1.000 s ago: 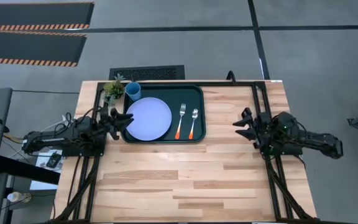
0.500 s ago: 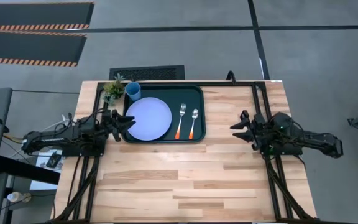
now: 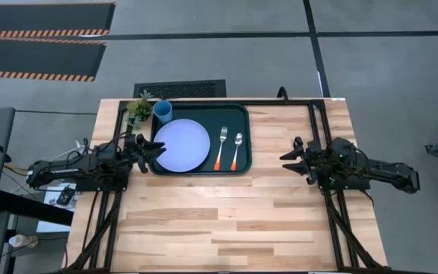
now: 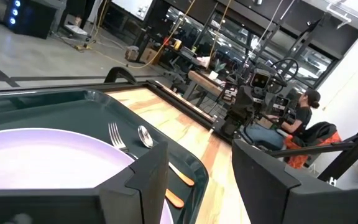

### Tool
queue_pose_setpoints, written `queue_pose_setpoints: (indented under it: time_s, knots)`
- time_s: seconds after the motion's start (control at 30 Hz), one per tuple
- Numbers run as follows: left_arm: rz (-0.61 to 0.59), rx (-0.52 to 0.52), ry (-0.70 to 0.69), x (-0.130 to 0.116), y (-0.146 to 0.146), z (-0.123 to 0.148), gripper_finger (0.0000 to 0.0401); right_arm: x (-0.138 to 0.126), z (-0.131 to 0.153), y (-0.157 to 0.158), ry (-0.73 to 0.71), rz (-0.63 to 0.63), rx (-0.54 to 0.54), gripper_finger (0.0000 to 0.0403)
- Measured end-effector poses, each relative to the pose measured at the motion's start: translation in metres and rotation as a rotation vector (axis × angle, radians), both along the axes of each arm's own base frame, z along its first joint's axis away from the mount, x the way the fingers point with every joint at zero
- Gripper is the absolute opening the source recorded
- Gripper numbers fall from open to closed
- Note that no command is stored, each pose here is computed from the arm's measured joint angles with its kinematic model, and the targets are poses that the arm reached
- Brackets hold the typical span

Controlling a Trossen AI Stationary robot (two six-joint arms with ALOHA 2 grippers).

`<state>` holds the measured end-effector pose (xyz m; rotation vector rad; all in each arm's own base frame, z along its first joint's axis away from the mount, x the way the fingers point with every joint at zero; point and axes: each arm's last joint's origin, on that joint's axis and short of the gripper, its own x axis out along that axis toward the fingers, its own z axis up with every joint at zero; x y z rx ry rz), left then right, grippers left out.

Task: Pick and place plate/cup/fork/spoon on tray
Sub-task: Return to Home Position

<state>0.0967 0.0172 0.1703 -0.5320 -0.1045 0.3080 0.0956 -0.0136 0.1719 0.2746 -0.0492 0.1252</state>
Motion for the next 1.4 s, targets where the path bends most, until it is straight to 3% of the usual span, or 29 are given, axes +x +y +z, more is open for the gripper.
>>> queue_pose_setpoints:
  time_s: [1.4]
  knots:
    - [0.001,-0.001,0.0,0.0,0.0,0.0001,0.0162,0.0001,-0.0014,0.0,0.012,0.0,0.003,0.0182]
